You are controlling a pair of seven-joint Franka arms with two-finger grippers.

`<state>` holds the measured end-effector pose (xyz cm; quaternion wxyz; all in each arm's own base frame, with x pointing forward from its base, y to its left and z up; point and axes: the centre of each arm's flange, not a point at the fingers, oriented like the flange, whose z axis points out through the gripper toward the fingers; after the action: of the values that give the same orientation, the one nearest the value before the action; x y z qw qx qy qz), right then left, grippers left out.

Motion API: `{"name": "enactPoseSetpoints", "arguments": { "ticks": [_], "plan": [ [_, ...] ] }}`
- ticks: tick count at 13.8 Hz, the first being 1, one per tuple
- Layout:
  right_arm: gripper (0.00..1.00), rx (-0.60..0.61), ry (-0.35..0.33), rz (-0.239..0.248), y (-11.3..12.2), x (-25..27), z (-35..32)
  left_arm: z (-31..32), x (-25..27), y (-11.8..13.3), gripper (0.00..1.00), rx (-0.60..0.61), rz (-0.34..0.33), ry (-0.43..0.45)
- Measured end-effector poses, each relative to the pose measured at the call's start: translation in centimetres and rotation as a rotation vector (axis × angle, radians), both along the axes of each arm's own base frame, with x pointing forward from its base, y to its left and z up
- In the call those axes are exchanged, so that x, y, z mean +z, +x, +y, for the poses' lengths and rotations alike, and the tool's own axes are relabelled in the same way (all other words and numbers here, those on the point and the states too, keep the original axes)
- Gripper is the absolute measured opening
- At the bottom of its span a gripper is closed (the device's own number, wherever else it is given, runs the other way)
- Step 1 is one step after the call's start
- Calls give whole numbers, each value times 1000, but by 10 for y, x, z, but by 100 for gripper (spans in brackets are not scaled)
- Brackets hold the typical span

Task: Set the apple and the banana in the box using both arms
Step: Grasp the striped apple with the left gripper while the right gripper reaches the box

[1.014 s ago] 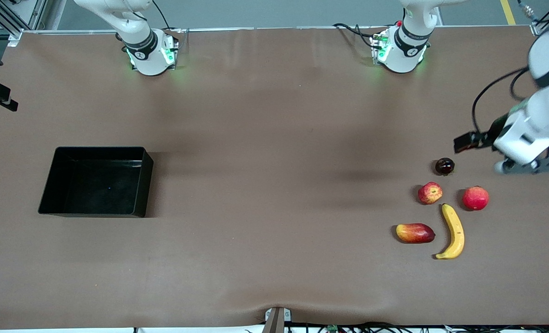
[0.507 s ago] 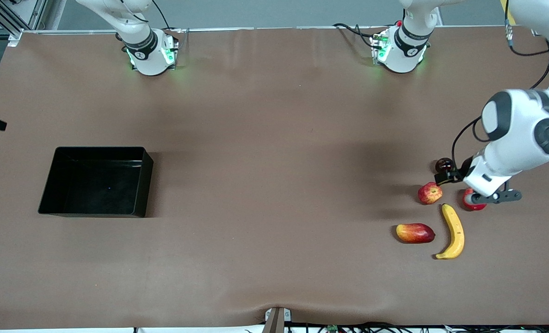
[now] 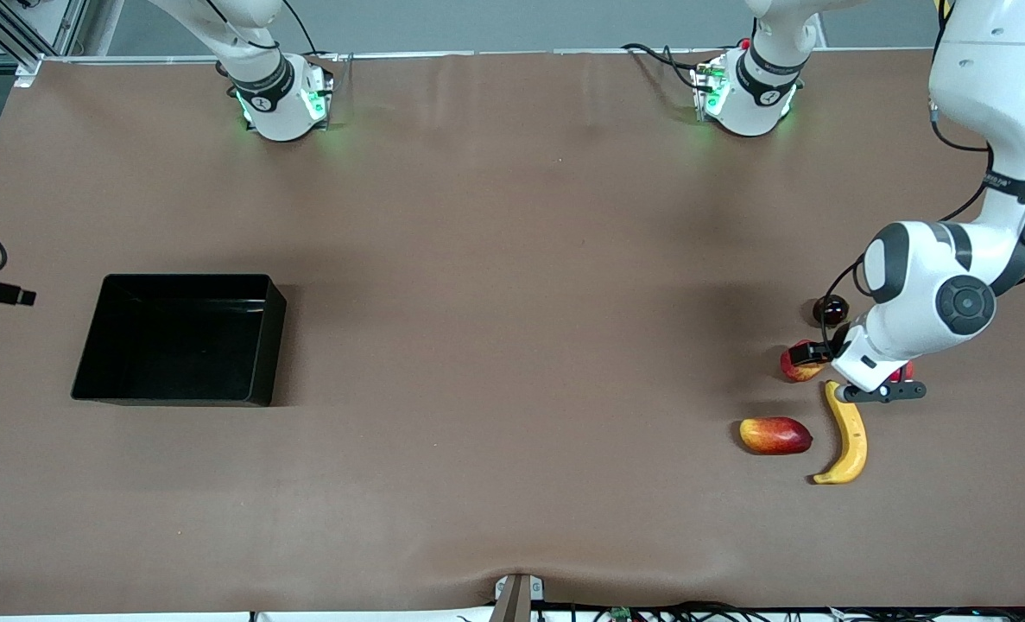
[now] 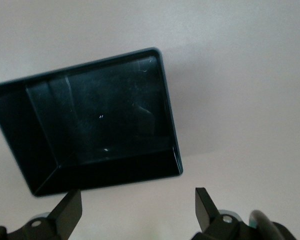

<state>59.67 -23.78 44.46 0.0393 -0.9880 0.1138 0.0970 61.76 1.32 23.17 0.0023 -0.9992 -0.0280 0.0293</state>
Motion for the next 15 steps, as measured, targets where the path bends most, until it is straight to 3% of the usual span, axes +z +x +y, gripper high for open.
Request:
{"name": "enactPoseSetpoints", "arguments": {
  "ticks": [5, 8, 12, 15],
  "plan": [
    [100, 26, 63, 71, 7, -112, -29, -1, -21, -3, 96, 2, 27, -8],
    [100, 120, 66, 20, -4, -158, -50, -2, -24, -3, 67, 1, 29, -11],
    [55, 215, 74, -7, -27, -203, -53, -12, -6, 5, 67, -14, 1, -13],
    [23, 237, 85, -3, -29, -208, -48, -29, 44, 12, 67, -42, -45, -8]
  ]
}}
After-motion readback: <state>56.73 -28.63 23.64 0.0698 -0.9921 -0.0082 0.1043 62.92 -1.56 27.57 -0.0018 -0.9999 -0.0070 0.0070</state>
